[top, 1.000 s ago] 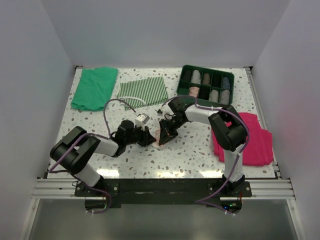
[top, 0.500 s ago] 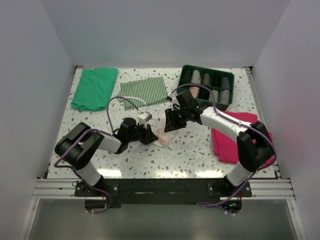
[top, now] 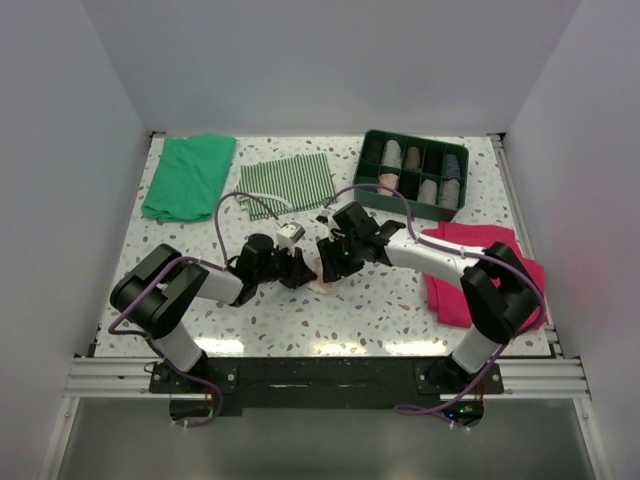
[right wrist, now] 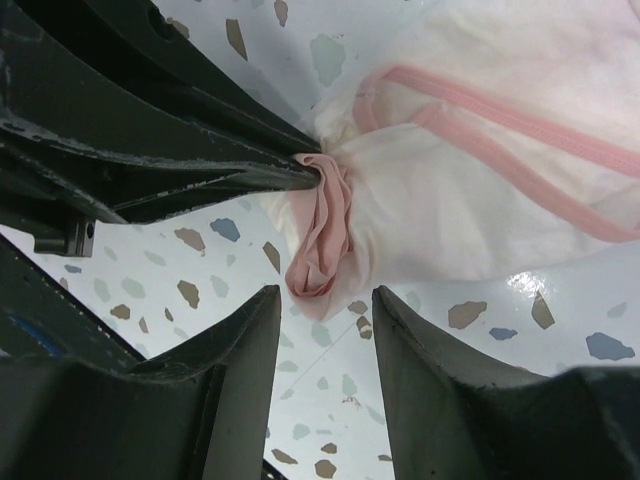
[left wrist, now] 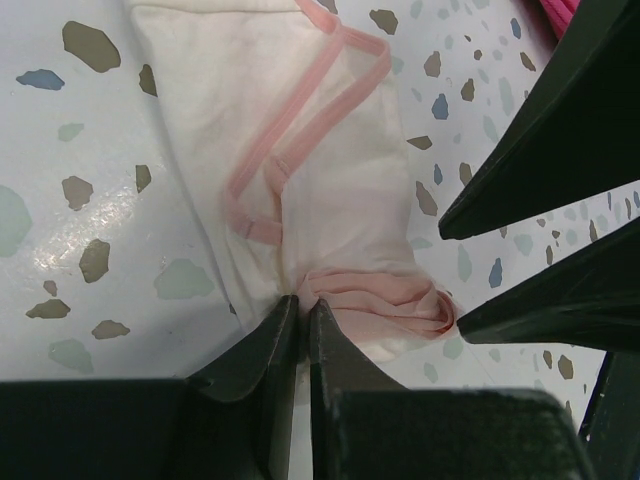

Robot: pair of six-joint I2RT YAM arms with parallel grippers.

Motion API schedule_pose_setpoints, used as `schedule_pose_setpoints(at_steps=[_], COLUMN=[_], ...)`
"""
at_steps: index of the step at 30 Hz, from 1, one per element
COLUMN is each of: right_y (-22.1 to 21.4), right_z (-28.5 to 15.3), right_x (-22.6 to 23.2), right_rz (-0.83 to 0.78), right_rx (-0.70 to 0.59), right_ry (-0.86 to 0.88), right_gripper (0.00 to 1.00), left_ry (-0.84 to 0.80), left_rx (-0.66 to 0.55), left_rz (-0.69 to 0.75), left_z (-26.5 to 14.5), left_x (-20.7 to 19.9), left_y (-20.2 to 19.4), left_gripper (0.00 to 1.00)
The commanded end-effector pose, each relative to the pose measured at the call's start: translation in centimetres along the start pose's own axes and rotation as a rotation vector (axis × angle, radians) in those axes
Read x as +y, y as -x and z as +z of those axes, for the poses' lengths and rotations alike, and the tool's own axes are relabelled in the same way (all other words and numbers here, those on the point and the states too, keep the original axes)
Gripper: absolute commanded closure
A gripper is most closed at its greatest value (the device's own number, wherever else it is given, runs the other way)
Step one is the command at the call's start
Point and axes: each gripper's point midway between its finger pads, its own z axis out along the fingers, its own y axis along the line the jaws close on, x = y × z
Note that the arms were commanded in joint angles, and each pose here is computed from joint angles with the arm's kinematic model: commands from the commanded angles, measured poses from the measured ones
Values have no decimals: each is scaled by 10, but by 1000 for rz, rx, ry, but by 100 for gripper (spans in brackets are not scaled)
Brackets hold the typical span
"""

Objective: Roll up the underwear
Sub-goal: Roll the underwear to the center of the board.

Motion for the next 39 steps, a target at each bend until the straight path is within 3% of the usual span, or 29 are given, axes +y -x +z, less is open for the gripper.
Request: schedule_pose_setpoints(at_steps=[1,12,21,35,37,39], right_y=[9,1,6,-4,-7,-10], right_z=[10,27,16,20,21,24], right_x=[0,2,17,15,9,6], right_rz=[-40,-49,-37,-88,-98,-98], right_rx=[-32,2,-54,-38,-24,-13], right_ry=[-33,-30,23,-83,-122,-137], right_gripper=[54,57,54,54,56,67], left_ry=[15,18,19,19,17,19], left_rx=[31,27,34,33,32,29], left_rz=[5,1,-2,-2,0,-2], left_z=[0,-1,-2,-2,-2,-2], left_x=[2,2,2,1,1,1], left_y=[-5,-4,-6,-4,-3,-3], left_gripper=[88,88,88,89,89,89])
